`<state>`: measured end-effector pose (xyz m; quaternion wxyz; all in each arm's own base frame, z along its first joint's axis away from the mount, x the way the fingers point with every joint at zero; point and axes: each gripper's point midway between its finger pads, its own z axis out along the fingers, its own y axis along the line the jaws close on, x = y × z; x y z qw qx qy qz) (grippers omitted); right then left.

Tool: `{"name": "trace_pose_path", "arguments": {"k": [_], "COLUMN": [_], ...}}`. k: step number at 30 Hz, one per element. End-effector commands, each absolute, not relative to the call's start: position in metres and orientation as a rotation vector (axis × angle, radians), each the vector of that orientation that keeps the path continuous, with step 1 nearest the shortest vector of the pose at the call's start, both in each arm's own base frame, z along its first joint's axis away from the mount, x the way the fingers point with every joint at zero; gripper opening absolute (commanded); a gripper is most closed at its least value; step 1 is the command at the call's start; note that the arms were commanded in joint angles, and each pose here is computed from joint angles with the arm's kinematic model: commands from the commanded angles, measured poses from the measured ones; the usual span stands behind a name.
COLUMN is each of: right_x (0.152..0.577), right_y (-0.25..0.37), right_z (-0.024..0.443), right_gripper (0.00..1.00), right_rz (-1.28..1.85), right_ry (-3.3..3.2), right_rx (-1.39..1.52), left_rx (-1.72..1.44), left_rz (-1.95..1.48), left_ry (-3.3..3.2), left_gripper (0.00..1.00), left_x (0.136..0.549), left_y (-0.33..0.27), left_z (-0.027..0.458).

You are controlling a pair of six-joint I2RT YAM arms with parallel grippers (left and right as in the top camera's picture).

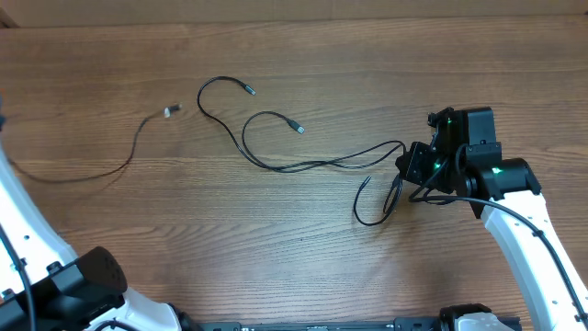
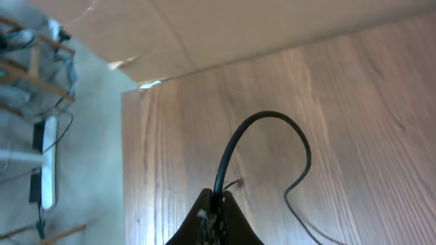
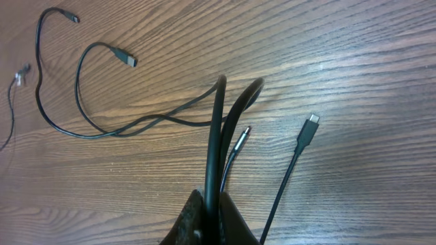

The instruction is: Untangle cables

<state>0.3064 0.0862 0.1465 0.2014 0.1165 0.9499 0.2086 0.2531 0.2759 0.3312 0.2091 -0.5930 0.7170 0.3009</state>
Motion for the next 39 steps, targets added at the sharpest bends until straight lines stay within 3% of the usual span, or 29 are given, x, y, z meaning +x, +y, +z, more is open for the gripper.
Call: {"name": "trace_pose_path", "arguments": {"k": [1, 8, 16, 27, 28, 29, 30, 32, 35, 39], "right_x": [0.312, 0.313, 0.313, 0.311, 0.311, 0.311, 0.311, 0.311, 0.311, 0.311], "right_y": [0.085, 0.086, 0.086, 0.085, 0.085, 0.085, 0.085, 0.085, 0.085, 0.085], "right_z": [0.159, 0.159, 0.159, 0.158, 0.158, 0.158, 0.158, 0.158, 0.158, 0.158], "right_gripper": [0.04, 0.04, 0.04, 0.04, 0.04, 0.04, 0.04, 0.04, 0.04, 0.04], "right_rz": [0.579, 0.58, 0.58, 0.579, 0.579, 0.579, 0.579, 0.58, 0.58, 0.58], "right_ry": [2.612, 2.607, 2.608, 2.618, 2.619, 2.619, 2.619, 2.619, 2.619, 2.619], "right_rx": [0.31, 0.309, 0.309, 0.313, 0.313, 0.313, 0.313, 0.313, 0.313, 0.313], "left_rx": [-1.718, -1.745, -1.687, -1.427, -1.396, -1.367, -1.298, -1.242, -1.207, -1.174], "left_rz": [0.89, 0.733, 0.323, 0.332, 0.334, 0.329, 0.292, 0.268, 0.262, 0.254], "left_ry": [1.88, 1.865, 1.939, 2.275, 2.307, 2.337, 2.393, 2.44, 2.458, 2.461], "left_gripper": [0.04, 0.04, 0.04, 0.04, 0.07, 0.18, 0.41, 0.58, 0.64, 0.64], "left_x": [0.234, 0.25, 0.319, 0.392, 0.398, 0.402, 0.412, 0.418, 0.424, 0.428], "left_y": [0.288, 0.286, 0.273, 0.264, 0.262, 0.26, 0.252, 0.243, 0.235, 0.224], "left_z": [0.343, 0.336, 0.31, 0.233, 0.227, 0.221, 0.213, 0.207, 0.205, 0.211]}}
